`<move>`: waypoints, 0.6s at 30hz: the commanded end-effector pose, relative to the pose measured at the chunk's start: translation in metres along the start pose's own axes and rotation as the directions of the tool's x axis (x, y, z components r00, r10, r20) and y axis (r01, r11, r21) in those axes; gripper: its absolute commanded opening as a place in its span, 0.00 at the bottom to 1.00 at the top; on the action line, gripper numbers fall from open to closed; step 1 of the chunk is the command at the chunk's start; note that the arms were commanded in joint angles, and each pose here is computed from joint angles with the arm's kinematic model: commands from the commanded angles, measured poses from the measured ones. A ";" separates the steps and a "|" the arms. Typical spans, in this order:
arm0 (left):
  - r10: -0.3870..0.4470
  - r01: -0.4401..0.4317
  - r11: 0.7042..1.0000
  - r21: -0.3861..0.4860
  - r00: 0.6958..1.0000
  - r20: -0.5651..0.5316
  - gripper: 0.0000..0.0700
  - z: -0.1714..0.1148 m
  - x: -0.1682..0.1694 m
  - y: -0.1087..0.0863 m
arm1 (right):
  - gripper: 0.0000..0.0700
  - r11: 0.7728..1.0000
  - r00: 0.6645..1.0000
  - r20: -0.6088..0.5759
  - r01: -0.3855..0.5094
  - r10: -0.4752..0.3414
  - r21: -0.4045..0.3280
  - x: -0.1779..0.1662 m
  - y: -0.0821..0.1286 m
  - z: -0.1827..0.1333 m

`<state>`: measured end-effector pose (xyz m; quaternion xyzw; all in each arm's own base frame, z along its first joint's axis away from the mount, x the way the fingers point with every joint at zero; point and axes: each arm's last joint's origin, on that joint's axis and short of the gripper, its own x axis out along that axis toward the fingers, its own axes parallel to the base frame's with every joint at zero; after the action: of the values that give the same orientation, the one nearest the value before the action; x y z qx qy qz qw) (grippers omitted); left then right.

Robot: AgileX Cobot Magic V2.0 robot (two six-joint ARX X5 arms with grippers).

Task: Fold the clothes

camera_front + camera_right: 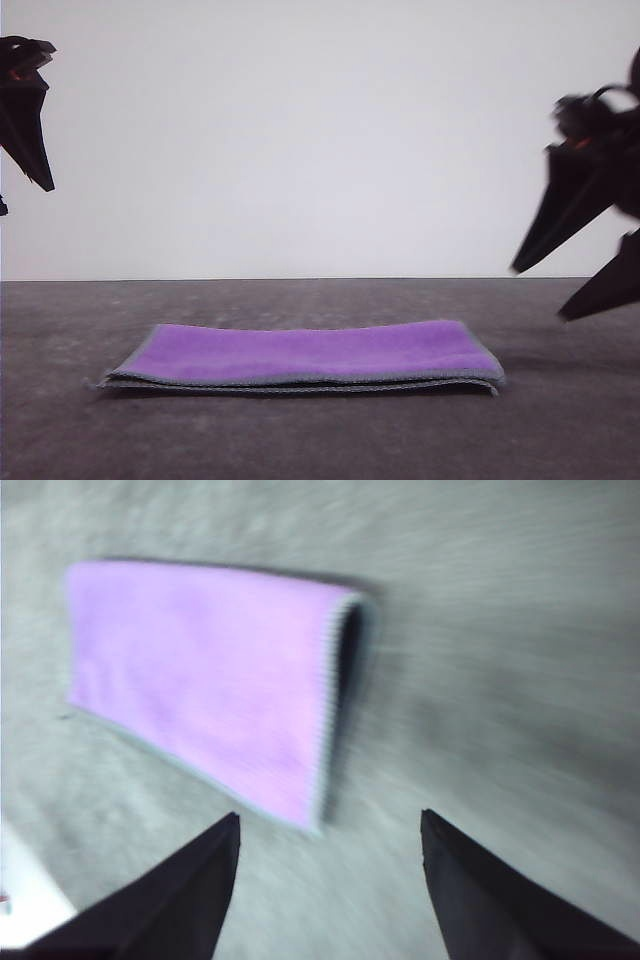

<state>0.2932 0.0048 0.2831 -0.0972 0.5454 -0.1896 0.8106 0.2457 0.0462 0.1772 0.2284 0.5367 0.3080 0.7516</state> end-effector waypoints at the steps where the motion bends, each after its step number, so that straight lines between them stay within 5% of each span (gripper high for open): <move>1: -0.006 0.006 1.000 0.001 1.000 0.005 0.46 0.003 0.001 0.001 | 0.52 0.998 1.000 -0.027 -0.014 0.016 0.053 0.012 -0.004 0.003; 15: -0.048 0.048 0.999 0.006 0.999 0.023 0.46 0.005 0.001 -0.001 | 0.52 0.987 0.986 -0.089 -0.136 0.144 0.090 0.070 -0.009 0.009; 18: -0.049 0.049 0.999 0.005 0.999 0.022 0.46 0.005 0.001 -0.001 | 0.38 0.988 0.986 -0.092 -0.133 0.141 0.079 0.074 -0.008 0.009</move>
<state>0.2942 0.0035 0.2840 -0.1095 0.5365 -0.2071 0.8107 0.2712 0.0909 0.1318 0.2717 0.5538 0.3607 0.6995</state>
